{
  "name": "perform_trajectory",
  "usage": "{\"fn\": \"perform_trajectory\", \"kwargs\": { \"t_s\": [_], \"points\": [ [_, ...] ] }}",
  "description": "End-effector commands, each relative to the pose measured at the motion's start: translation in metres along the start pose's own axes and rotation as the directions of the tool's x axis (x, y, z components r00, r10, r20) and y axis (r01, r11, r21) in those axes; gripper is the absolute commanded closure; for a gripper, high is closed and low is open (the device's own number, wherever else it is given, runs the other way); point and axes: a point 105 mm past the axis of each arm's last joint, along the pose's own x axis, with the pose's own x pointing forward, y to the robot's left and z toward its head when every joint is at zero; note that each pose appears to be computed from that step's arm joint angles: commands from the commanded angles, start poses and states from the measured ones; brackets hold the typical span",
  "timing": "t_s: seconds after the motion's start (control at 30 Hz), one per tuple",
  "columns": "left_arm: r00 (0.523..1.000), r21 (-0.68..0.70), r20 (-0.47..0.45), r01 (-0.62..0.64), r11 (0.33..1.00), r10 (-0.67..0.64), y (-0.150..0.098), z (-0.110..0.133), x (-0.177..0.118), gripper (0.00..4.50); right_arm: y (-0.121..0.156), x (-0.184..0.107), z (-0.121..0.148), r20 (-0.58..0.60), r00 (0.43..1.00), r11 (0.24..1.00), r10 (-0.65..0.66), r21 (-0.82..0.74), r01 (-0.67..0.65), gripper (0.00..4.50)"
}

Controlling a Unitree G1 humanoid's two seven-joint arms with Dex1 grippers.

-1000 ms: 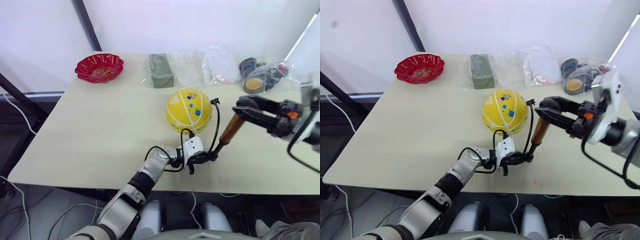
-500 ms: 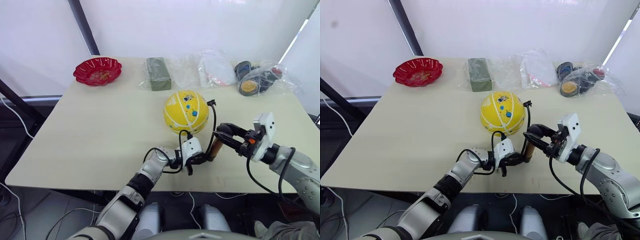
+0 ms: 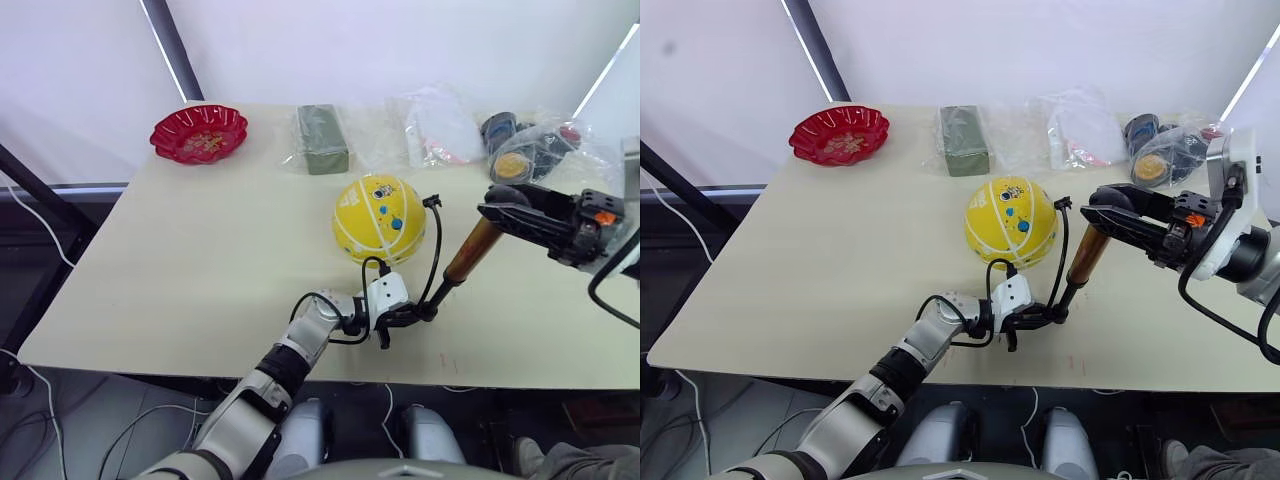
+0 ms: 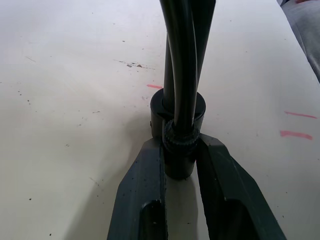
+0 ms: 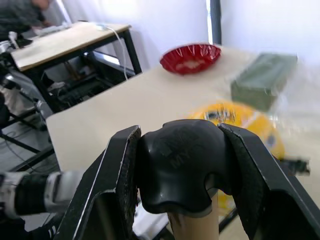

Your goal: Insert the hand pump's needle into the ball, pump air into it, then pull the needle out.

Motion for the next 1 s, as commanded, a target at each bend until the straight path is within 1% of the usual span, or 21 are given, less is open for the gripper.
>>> {"fn": "perform_trajectory", "kwargs": {
  "t_s": [0.03,0.1,0.2,0.27,0.37,0.47,0.5,0.57,0.67,0.7,0.8,0.93,1.0],
  "points": [
    [0.99,-0.104,-0.141,0.01,0.995,-0.025,-0.012,-0.047,-0.006,4.14,-0.004,-0.005,0.009,0.035,0.998,0.996,-0.049,-0.066,0.051,2.57],
    [0.99,-0.103,-0.142,0.01,0.995,-0.025,-0.012,-0.046,-0.006,4.14,-0.008,-0.001,-0.015,-0.014,0.998,0.998,-0.059,-0.038,0.059,2.57],
    [0.99,-0.104,-0.142,0.008,0.995,-0.023,-0.012,-0.046,-0.006,4.14,-0.021,0.002,-0.064,-0.103,0.989,0.994,-0.108,0.02,0.111,2.57],
    [0.99,-0.106,-0.142,0.002,0.994,-0.017,-0.011,-0.046,-0.007,4.14,-0.021,0.003,-0.098,-0.155,0.982,0.991,-0.106,0.066,0.117,2.57],
    [0.99,-0.11,-0.143,-0.006,0.994,-0.01,-0.01,-0.047,-0.008,4.14,-0.021,0.005,-0.14,-0.196,0.975,0.982,-0.106,0.135,0.134,2.57],
    [0.99,-0.111,-0.144,-0.01,0.994,-0.006,-0.01,-0.047,-0.008,4.14,-0.021,0.007,-0.169,-0.237,0.966,0.98,-0.108,0.138,0.144,2.57],
    [0.99,-0.11,-0.144,-0.01,0.994,-0.006,-0.01,-0.047,-0.009,4.14,-0.021,0.008,-0.172,-0.234,0.966,0.98,-0.109,0.137,0.144,2.57],
    [0.99,-0.11,-0.144,-0.011,0.994,-0.005,-0.01,-0.048,-0.009,4.14,-0.02,0.011,-0.165,-0.206,0.973,0.983,-0.106,0.123,0.133,2.57],
    [0.989,-0.11,-0.145,-0.013,0.994,-0.003,-0.01,-0.048,-0.01,4.14,-0.02,0.013,-0.141,-0.16,0.981,0.99,-0.106,0.07,0.118,2.57],
    [0.989,-0.111,-0.145,-0.013,0.994,-0.003,-0.01,-0.048,-0.01,4.14,-0.019,0.014,-0.126,-0.129,0.986,0.993,-0.102,0.046,0.108,2.57],
    [0.989,-0.111,-0.146,-0.011,0.994,-0.006,-0.011,-0.049,-0.01,4.14,-0.018,0.012,-0.069,-0.029,0.996,0.996,-0.087,-0.034,0.086,2.57],
    [0.989,-0.112,-0.146,-0.005,0.994,-0.011,-0.012,-0.049,-0.009,4.14,-0.011,0.005,-0.026,0.027,0.998,0.995,-0.06,-0.082,0.062,2.57],
    [0.989,-0.113,-0.145,-0.001,0.994,-0.016,-0.013,-0.048,-0.008,4.14,-0.006,-0.002,0.005,0.073,0.996,0.992,-0.043,-0.113,0.051,2.57]
  ]
}}
